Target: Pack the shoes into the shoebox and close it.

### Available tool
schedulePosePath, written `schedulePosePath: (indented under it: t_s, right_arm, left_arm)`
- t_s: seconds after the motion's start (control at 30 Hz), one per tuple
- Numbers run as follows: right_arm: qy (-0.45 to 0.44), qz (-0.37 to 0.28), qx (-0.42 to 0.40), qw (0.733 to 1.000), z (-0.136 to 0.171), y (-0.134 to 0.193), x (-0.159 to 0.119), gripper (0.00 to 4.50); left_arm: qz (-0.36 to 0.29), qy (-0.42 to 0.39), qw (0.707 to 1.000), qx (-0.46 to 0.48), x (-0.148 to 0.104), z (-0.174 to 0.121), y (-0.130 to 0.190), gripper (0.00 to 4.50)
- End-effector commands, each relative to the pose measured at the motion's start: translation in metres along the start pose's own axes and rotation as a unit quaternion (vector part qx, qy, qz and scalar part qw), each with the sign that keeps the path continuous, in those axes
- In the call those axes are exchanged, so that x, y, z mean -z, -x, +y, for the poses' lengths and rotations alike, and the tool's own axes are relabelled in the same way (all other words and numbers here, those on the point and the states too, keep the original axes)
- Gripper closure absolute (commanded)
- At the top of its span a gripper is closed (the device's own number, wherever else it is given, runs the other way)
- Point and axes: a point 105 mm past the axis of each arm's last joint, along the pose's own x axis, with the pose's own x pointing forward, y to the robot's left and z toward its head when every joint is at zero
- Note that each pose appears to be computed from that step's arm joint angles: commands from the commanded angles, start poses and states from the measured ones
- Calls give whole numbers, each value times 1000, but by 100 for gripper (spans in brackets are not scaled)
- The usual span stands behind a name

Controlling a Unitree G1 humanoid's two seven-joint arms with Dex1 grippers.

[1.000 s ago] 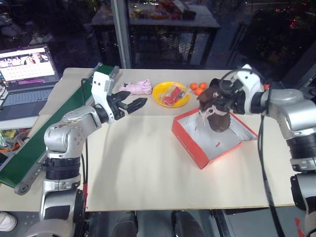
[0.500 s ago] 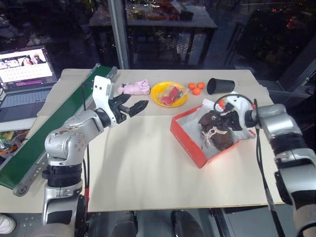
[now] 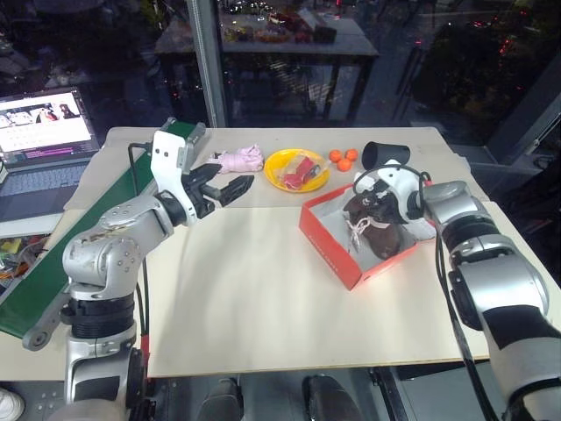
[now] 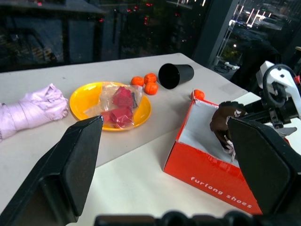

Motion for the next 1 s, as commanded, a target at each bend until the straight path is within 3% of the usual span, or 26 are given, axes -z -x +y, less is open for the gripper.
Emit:
schedulePosePath:
  t_s: [0.03, 0.2, 0.53, 0.67, 1.0]
  right_arm:
    - [24, -24, 12, 999, -2, 0, -16, 158]
    - [66, -51, 9, 996, 4, -3, -38, 3]
    - [104, -152, -61, 981, 27, 15, -102, 3]
    - [57, -271, -164, 947, 53, 61, -140, 3]
    - [11, -327, -229, 917, 116, 93, -125, 3]
  left_arm:
    - [-22, -19, 1000, 2, -16, -3, 4, 0]
    - [-23, -19, 1000, 1, -17, -2, 5, 0]
    - [-24, -29, 999, -27, -20, 12, 10, 0]
    - [-10, -49, 995, -86, -15, 40, 30, 0]
    - [16, -27, 976, -216, 26, 100, 83, 0]
